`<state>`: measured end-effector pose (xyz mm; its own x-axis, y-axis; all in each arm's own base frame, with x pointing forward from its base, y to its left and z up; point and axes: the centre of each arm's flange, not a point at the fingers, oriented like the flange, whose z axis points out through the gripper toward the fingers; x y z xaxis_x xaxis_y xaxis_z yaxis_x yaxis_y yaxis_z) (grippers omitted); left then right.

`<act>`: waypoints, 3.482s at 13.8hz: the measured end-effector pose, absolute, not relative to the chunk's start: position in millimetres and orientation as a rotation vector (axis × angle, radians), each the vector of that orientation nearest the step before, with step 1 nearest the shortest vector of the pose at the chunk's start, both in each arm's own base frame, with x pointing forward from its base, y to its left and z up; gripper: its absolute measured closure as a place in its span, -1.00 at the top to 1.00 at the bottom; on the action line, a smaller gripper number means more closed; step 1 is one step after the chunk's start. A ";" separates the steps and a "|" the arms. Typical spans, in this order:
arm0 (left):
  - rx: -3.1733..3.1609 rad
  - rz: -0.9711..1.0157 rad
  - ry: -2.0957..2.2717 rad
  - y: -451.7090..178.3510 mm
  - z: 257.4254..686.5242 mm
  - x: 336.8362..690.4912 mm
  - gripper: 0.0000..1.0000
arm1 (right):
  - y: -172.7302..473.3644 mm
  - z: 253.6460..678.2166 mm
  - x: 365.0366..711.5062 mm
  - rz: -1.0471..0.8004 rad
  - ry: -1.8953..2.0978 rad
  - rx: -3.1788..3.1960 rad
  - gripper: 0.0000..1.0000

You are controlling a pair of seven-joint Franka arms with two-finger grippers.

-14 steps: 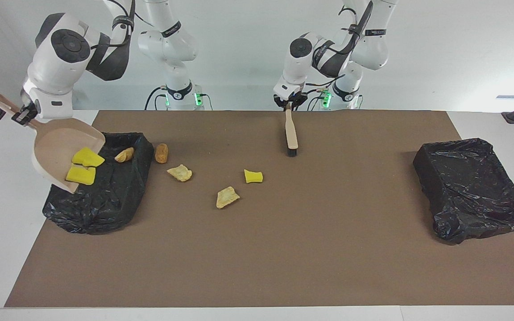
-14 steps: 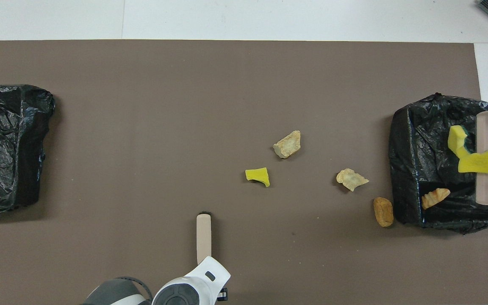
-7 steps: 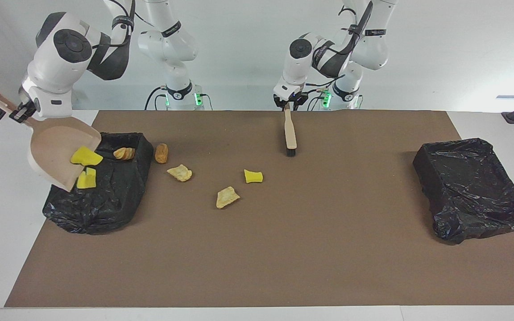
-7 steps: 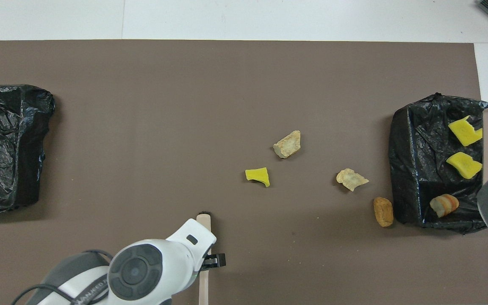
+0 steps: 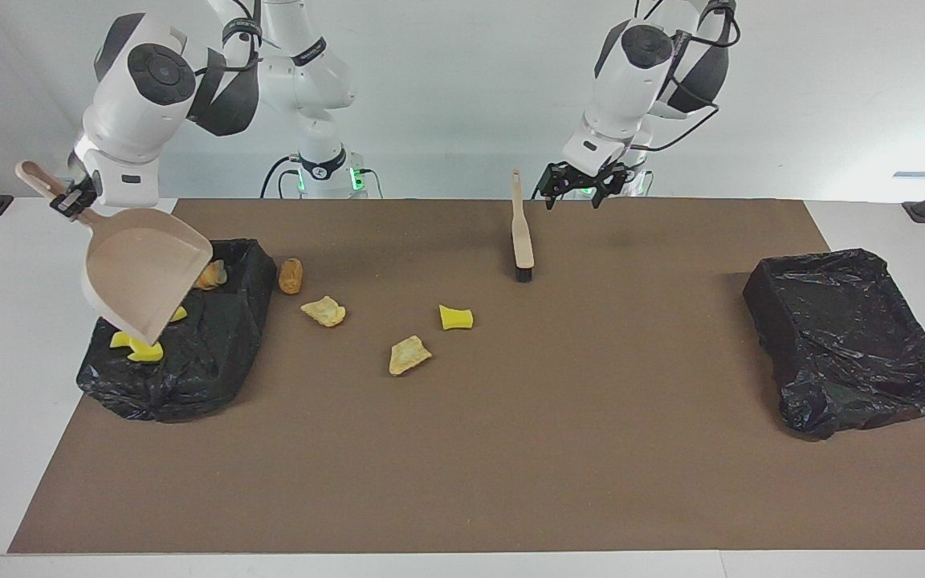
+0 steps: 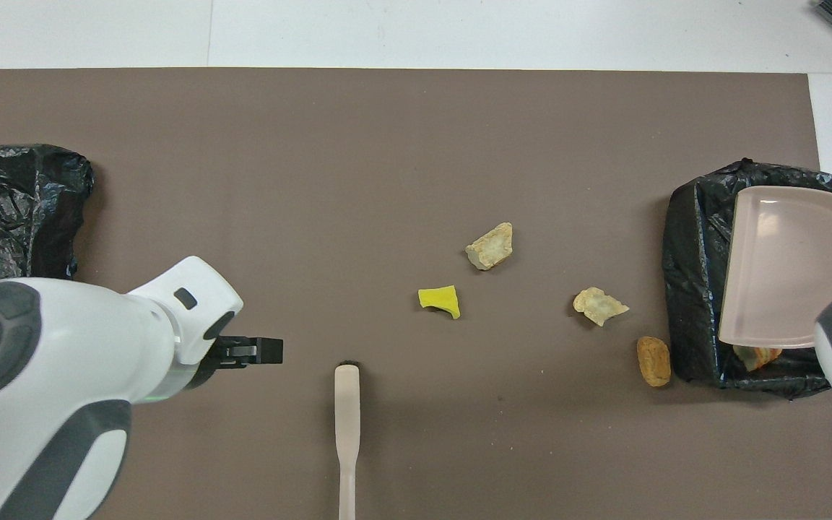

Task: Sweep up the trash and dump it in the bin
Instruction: 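Tilt the dustpan over the bin with the right gripper, then return the dustpan to the table center with the right gripper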

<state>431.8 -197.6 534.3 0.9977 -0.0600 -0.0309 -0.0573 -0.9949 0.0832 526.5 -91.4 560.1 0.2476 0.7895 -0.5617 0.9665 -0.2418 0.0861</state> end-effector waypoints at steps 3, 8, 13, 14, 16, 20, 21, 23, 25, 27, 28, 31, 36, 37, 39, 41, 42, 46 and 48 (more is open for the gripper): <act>3.108 0.004 -0.252 -163.3 570.5 452.5 1.00 | -64.2 553.3 527.7 -0.410 1.644 2.298 -0.37; 3.129 0.041 -0.245 -97.7 610.5 500.6 1.00 | -2.8 544.4 525.8 -0.278 1.272 2.624 -0.37; 3.122 0.075 -0.329 -55.7 620.8 525.3 1.00 | 70.5 511.7 525.2 -0.239 0.699 2.944 -0.37; 3.122 0.070 -0.342 -54.0 620.1 525.7 1.00 | 87.9 501.9 527.4 -0.239 0.599 2.996 -0.37; 3.122 0.068 -0.341 -52.0 619.9 526.2 1.00 | 129.9 483.3 532.1 -0.216 0.452 3.059 -0.37; 3.121 0.082 -0.346 -52.6 621.2 527.4 1.00 | 237.8 459.6 530.9 -0.147 0.236 3.151 -0.37; 3.121 0.084 -0.345 -52.2 621.7 527.9 1.00 | 258.3 453.8 530.5 -0.139 0.188 3.169 -0.37; 3.122 0.080 -0.341 -50.9 621.4 530.7 1.00 | 301.4 438.3 534.1 -0.099 0.103 3.192 -0.37; 3.122 0.049 -0.338 -50.2 625.5 533.7 1.00 | 355.6 420.0 538.8 -0.090 0.024 3.205 -0.37; 3.122 0.014 -0.337 -49.7 626.4 535.7 1.00 | 410.7 398.8 544.1 -0.092 -0.078 3.215 -0.37; 3.121 0.007 -0.335 -49.4 625.9 537.3 1.00 | 434.8 387.4 547.6 -0.092 -0.098 3.221 -0.37; 3.121 0.005 -0.334 -49.3 626.7 545.0 1.00 | 467.4 355.8 558.2 -0.072 -0.083 3.226 -0.37; 3.144 0.018 -0.274 -55.8 630.1 548.1 1.00 | 466.8 370.4 564.5 0.004 -0.068 3.232 0.40; 3.147 0.018 -0.259 -57.7 630.0 547.9 1.00 | 464.7 378.4 564.6 0.011 -0.070 3.235 0.60; 3.148 0.006 -0.246 -58.3 629.5 546.9 1.00 | 466.7 388.5 554.2 -0.022 -0.050 3.220 1.00; 3.149 -0.002 -0.244 -58.1 630.3 545.2 1.00 | 480.5 393.4 529.8 -0.060 -0.004 3.216 1.00; 3.149 0.000 -0.244 -58.1 630.8 544.9 1.00 | 487.1 395.1 512.9 -0.077 -0.003 3.210 1.00; 3.149 0.000 -0.243 -58.1 630.8 544.9 1.00 | 507.4 398.8 443.6 -0.118 -0.064 3.168 1.00; 3.149 0.000 -0.243 -58.0 630.8 544.9 1.00 | 515.2 397.0 407.1 -0.138 -0.080 3.144 1.00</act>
<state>544.9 -58.0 630.8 0.9882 -0.1532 -0.0015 -0.1532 -0.9881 -0.0171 407.1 515.2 397.0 0.9948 -0.0507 -0.0880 -0.0514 -0.9987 -0.0047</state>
